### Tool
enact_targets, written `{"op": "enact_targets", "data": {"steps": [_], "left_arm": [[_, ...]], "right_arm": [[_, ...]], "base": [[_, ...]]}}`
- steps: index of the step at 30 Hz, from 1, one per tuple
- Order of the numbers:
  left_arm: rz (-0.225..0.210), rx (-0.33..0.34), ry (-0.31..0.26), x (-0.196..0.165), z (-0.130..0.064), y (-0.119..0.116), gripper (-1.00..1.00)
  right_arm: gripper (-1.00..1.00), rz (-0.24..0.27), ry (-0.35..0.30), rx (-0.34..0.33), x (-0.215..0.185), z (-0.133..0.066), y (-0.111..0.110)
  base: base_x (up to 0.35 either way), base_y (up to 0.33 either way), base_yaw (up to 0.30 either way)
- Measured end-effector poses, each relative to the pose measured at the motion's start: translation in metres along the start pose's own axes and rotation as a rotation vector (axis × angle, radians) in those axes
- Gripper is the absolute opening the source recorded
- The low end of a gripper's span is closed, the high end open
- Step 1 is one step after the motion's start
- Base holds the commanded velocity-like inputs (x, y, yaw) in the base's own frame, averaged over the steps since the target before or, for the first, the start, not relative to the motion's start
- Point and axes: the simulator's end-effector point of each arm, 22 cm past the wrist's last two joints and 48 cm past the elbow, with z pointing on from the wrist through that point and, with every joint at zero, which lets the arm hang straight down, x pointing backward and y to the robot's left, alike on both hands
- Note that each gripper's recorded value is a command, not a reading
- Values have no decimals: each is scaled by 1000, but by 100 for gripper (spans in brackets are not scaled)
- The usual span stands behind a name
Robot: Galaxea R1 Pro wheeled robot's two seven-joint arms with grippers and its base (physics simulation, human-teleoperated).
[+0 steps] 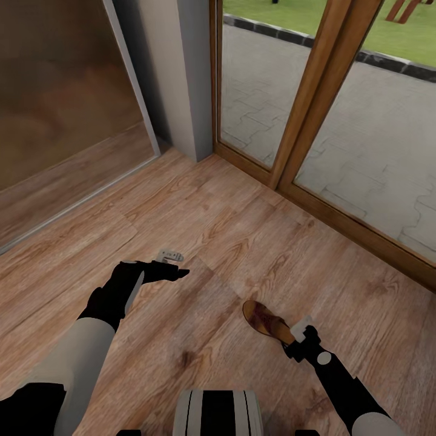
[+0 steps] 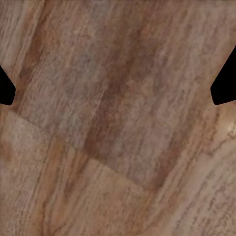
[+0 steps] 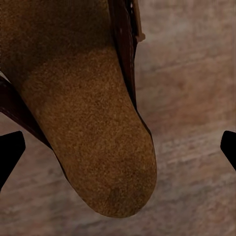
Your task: Pick up the two gym shoes and the two sandals from the corridor floor and place them onto the hallstand (shoe rack) in the corridor, making sure they are on the rack and not on the floor. Arrange them so the two gym shoes are next to each other and the two sandals are next to each other.
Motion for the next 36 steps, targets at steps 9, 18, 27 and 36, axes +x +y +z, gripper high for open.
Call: {"op": "enact_targets", "data": {"steps": [9,18,27,36], "left_arm": [[-1,2,5,2,2,0,100],[-5,4,13,7,6,1,100],[-5,3,14,8,6,1,100],[-16,6,39,23,18,5,100]], "right_arm": [[100,-6,-26,-2,-5,1,1],[100,-5,-18,-7,-1,3,3],[100,-5,-19,-7,-1,3,4],[100,-3,4,-23,12,10,12]], "base": [[0,0,0],[0,0,0],[0,0,0],[0,0,0]]}}
